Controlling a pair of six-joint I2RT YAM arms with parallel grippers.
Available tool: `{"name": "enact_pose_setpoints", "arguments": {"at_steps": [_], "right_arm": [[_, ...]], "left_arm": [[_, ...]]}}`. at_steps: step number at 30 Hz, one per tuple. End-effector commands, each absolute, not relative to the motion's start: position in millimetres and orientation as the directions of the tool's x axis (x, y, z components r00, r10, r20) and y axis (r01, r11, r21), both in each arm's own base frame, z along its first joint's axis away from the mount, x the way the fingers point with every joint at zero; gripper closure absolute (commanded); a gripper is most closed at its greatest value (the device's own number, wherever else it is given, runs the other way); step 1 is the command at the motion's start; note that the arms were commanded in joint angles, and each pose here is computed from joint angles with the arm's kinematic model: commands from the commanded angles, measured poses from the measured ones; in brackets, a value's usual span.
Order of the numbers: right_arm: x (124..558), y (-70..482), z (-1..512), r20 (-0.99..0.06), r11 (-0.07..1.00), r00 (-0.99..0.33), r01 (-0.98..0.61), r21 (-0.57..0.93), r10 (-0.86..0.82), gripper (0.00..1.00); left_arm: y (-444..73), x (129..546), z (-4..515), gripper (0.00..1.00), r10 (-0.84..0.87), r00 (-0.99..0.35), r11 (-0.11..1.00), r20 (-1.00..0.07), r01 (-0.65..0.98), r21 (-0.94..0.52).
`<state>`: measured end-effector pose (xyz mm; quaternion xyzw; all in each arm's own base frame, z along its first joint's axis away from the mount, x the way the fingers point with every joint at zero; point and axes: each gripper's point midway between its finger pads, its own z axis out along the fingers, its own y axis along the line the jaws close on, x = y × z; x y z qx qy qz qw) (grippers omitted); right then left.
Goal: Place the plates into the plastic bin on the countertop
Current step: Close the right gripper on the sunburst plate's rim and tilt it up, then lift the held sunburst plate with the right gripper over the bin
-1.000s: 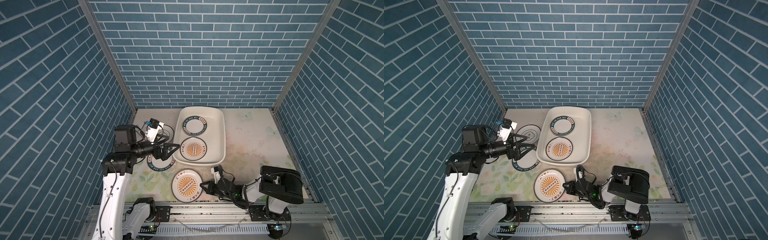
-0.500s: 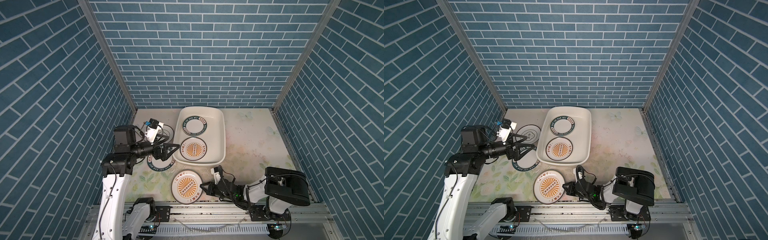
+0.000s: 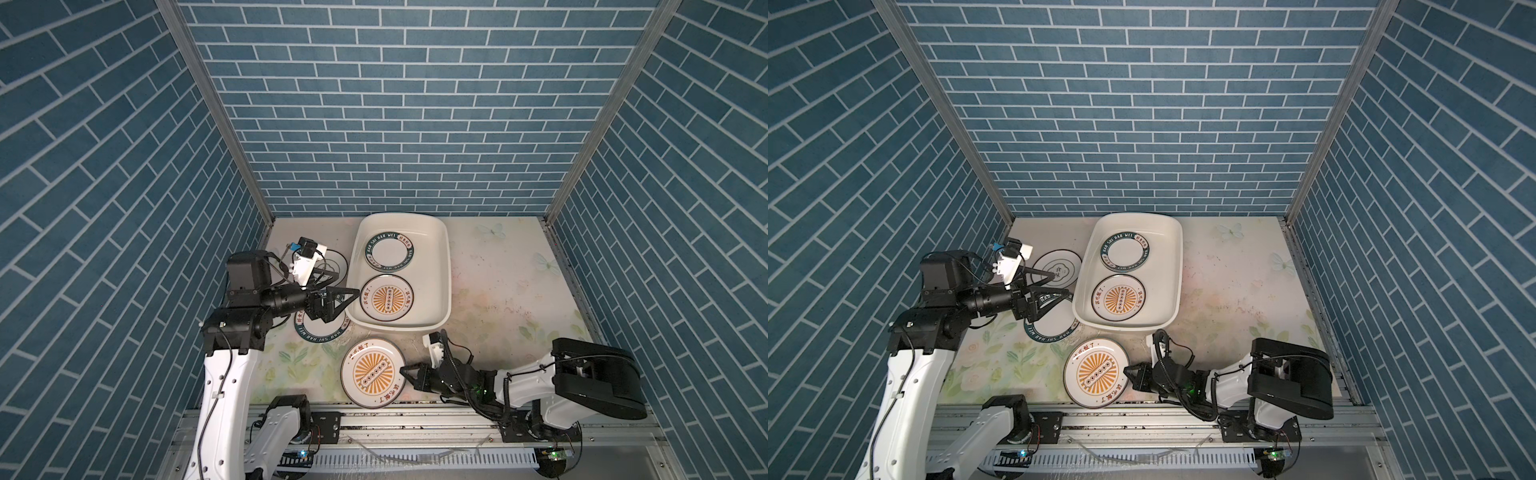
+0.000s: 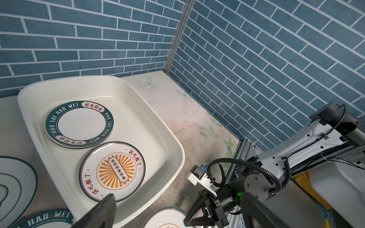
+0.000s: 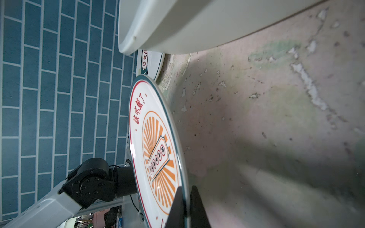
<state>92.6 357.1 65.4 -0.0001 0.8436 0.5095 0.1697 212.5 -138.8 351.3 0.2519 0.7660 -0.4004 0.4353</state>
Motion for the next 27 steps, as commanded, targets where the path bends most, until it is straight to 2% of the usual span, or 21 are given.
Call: {"name": "enact_pose_setpoints", "arguments": {"at_steps": [1,10,16,22,27], "right_arm": [[92.3,360.2,81.3,-0.324,0.480,-0.932,-0.212,0.851,0.162,1.00],[83.7,358.2,95.4,-0.351,0.521,-0.933,-0.263,0.812,0.077,1.00],[76.6,361.9,114.4,-0.355,0.511,-0.935,-0.293,0.808,0.026,1.00],[83.0,360.2,154.1,-0.412,0.495,-0.911,-0.351,0.795,0.014,1.00],[100.4,347.7,186.1,-0.406,0.504,-0.913,-0.339,0.795,0.027,1.00]], "left_arm": [[-139.5,210.3,366.0,0.00,0.031,-0.459,0.542,-0.888,0.754,-0.371],[-136.9,209.9,368.1,0.00,0.024,-0.454,0.551,-0.891,0.749,-0.367],[-136.8,209.5,368.9,0.01,0.023,-0.454,0.546,-0.891,0.752,-0.369],[-133.6,211.9,373.1,0.00,-0.004,-0.459,0.542,-0.889,0.746,-0.388],[-129.1,212.8,380.3,0.01,-0.032,-0.449,0.546,-0.893,0.741,-0.392]]}}
